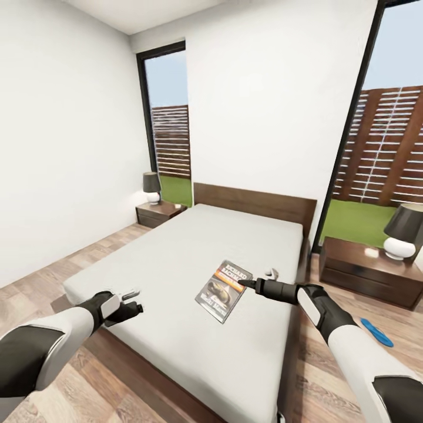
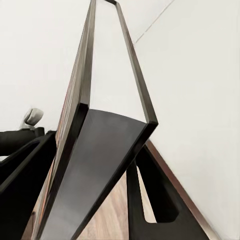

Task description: In the bedroom, move the book from the bed onto either nightstand, and place the two sandals side by side next to the bed.

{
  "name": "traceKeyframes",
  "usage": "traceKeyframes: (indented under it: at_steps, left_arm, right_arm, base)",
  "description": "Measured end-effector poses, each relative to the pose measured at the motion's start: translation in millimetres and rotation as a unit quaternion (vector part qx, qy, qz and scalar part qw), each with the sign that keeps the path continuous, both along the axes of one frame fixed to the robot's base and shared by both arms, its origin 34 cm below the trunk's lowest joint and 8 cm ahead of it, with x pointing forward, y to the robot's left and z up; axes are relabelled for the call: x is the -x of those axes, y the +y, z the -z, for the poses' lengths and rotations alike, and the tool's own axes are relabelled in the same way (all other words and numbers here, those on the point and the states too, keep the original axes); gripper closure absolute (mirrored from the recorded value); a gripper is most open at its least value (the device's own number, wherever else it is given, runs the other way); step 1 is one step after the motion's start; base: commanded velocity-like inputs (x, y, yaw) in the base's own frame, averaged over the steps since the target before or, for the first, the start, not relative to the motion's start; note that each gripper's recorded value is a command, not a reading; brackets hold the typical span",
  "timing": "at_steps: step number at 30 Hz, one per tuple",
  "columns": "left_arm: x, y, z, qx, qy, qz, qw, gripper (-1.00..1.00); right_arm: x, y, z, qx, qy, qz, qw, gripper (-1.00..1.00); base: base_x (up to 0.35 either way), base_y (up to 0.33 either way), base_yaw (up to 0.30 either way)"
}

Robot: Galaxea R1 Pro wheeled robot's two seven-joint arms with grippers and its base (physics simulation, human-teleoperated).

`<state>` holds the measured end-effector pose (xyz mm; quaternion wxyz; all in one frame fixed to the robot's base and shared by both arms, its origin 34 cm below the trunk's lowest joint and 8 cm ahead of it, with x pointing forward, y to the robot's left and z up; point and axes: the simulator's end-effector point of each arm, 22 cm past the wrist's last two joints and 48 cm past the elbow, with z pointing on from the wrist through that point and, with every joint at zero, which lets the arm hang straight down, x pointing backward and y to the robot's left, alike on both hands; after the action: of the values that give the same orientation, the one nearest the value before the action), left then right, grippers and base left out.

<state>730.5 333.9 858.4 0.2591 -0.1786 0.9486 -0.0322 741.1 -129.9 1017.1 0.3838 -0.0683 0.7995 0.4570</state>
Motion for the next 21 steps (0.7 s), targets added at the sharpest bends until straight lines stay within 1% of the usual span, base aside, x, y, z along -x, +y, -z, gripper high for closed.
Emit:
traceKeyframes:
  at_steps: [2, 5, 9, 14, 21]
  left_arm:
    - [7.0, 0.7, 4.1, 0.003, 0.004, -0.004, 1.0000, -1.00]
    - [11.3, 5.6, 2.3, 0.005, 0.004, -0.010, 0.9999, -1.00]
    - [15.3, 12.3, -1.1, 0.006, 0.000, -0.019, 0.9998, -1.00]
    - [25.9, 19.3, 2.0, 0.008, -0.003, -0.031, 0.9995, -1.00]
    - [46.3, 21.5, 11.3, 0.014, 0.005, -0.042, 0.9990, -1.00]
  right_arm:
    - [0.4, -1.8, -3.4, 0.002, -0.003, 0.001, 1.0000, 1.00]
    - [1.4, -3.1, -8.8, 0.003, -0.005, 0.002, 1.0000, 1.00]
    - [2.9, -3.9, -15.9, 0.003, -0.008, 0.002, 1.0000, 1.00]
    - [4.9, -4.3, -24.8, 0.004, -0.012, 0.002, 0.9999, 1.00]
    - [7.9, -4.4, -37.2, 0.004, -0.017, 0.002, 0.9998, 1.00]
  base:
    - [0.000, 0.000, 0.171]
    - [0.000, 0.000, 0.171]
    - [0.000, 0.000, 0.171]
    - [0.000, 0.000, 0.171]
    - [0.000, 0.000, 0.171]
